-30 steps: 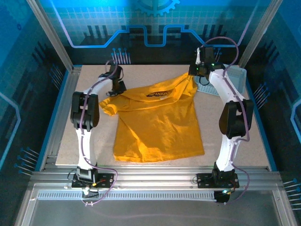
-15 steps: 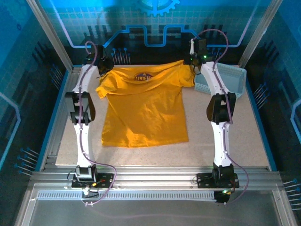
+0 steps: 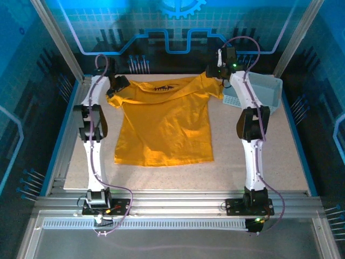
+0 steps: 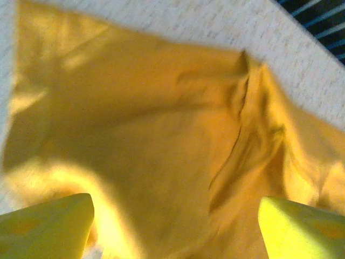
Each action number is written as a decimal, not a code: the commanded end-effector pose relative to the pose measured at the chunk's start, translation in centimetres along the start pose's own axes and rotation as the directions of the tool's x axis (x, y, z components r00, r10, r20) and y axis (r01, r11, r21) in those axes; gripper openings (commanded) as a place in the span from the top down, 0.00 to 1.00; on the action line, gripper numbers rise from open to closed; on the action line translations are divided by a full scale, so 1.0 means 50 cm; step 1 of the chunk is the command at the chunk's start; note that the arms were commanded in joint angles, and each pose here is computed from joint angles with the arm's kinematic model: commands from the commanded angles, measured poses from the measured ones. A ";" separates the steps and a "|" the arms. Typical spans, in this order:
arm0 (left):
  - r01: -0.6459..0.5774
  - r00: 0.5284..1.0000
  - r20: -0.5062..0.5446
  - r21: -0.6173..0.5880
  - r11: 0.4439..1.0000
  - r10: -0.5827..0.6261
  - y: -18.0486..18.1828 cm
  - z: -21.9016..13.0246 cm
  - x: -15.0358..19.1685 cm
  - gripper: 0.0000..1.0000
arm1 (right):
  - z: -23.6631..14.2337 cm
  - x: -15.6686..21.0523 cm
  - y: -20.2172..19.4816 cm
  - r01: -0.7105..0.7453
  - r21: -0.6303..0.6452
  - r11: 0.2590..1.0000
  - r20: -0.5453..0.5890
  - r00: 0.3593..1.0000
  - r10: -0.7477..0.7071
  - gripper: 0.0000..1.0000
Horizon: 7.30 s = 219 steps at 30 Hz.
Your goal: Fold the inside-out t-shirt
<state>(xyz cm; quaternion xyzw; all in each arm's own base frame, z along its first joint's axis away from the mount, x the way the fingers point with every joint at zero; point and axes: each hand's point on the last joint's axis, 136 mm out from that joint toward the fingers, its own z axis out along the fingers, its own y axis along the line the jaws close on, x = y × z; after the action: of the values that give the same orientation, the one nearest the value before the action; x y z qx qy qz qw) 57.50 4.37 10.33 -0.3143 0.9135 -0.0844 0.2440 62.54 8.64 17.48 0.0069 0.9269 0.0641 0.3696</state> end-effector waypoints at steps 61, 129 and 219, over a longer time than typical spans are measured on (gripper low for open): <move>-0.525 0.830 -0.129 0.145 0.839 0.542 0.010 -0.272 0.802 0.08 | -0.391 0.769 0.177 -0.108 -0.038 0.993 -0.384 0.919 0.085 0.19; -0.121 0.990 -0.057 0.113 0.986 0.128 -0.314 0.110 0.277 0.27 | -0.306 0.757 0.175 -0.026 0.143 0.989 -0.384 0.920 0.080 0.18; -0.847 0.473 0.000 0.277 0.455 0.881 -0.133 -0.327 0.872 0.23 | -0.448 0.724 -0.027 -0.279 0.236 0.931 -0.213 0.920 0.329 0.17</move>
<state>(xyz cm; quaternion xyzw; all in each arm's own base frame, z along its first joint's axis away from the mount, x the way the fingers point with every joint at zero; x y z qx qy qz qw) 25.80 -26.35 9.06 0.1655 0.9588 -0.0671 0.2210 21.68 7.44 9.29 0.1782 0.9523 0.0293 0.2460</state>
